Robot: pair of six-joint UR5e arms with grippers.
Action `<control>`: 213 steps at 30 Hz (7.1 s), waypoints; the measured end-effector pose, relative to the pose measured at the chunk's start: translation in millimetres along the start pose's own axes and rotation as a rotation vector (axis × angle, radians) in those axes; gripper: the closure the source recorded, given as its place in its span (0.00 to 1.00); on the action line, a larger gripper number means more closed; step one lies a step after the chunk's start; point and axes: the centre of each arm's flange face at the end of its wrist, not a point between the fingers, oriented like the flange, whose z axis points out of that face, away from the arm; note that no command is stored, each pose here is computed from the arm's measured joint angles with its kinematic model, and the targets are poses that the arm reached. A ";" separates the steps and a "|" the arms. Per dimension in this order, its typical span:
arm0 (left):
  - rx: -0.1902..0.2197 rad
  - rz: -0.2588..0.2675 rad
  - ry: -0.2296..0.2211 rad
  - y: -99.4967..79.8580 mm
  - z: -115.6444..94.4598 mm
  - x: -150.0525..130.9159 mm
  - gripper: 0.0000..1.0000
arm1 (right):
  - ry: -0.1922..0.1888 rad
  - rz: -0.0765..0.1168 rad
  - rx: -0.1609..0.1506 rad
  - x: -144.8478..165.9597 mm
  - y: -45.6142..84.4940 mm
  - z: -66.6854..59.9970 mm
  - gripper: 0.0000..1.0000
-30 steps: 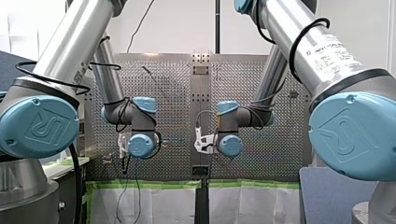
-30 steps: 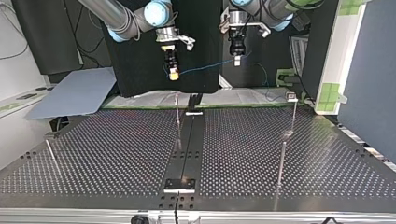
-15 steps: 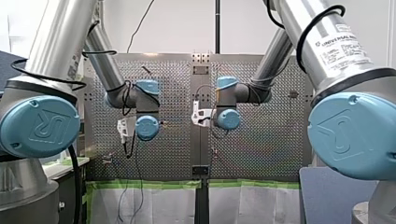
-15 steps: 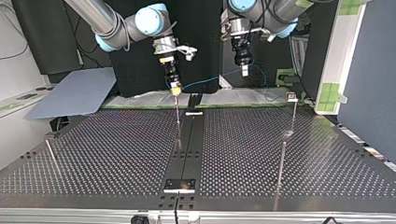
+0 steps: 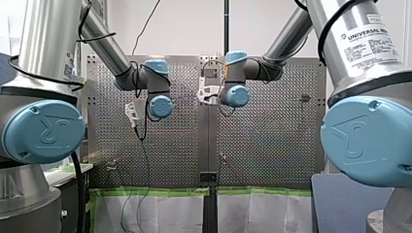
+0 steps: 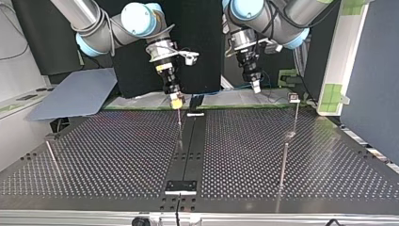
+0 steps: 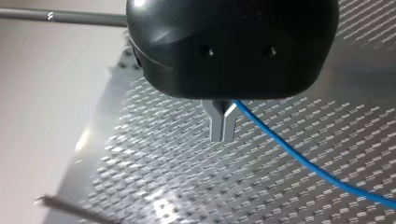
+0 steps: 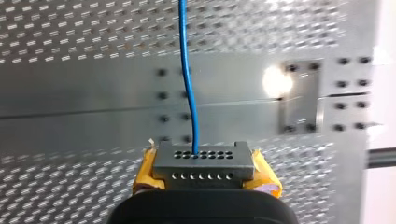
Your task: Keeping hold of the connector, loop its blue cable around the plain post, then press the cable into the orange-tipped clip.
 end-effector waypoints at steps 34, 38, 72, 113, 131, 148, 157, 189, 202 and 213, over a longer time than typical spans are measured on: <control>0.018 -0.235 -0.316 -7.7 97.2 -274.1 1.00 | 0.095 0.004 0.102 130.9 -12.0 38.0 1.00; 0.020 -0.214 -0.319 -3.7 111.7 -287.0 1.00 | 0.103 0.005 0.112 134.6 -12.7 49.8 1.00; 0.018 -0.022 0.010 65.2 265.6 -187.8 1.00 | 0.093 0.001 0.110 95.6 0.1 122.2 1.00; 0.118 -0.055 0.255 72.4 279.2 -61.9 0.01 | -0.173 -0.040 0.052 -58.6 -23.2 103.4 1.00; 0.148 -0.070 0.316 66.9 276.6 -37.7 0.01 | -0.287 -0.037 -0.015 -169.9 -14.1 75.2 1.00; 0.137 -0.073 0.314 66.9 276.0 -37.5 0.01 | -0.390 -0.051 -0.062 -270.1 -9.4 53.1 1.00; 0.128 -0.072 0.311 67.7 276.3 -37.7 0.01 | -0.402 -0.045 -0.129 -319.0 -0.6 41.7 1.00; 0.118 -0.071 0.307 68.7 276.4 -38.0 0.01 | -0.538 -0.027 -0.226 -510.2 32.2 -56.3 1.00; 0.118 -0.072 0.308 68.8 276.3 -37.9 0.01 | -0.544 -0.014 -0.290 -512.4 58.8 -90.6 1.00; 0.111 -0.075 0.306 69.5 276.3 -37.9 0.01 | -0.627 -0.044 -0.299 -469.3 63.5 -107.1 1.00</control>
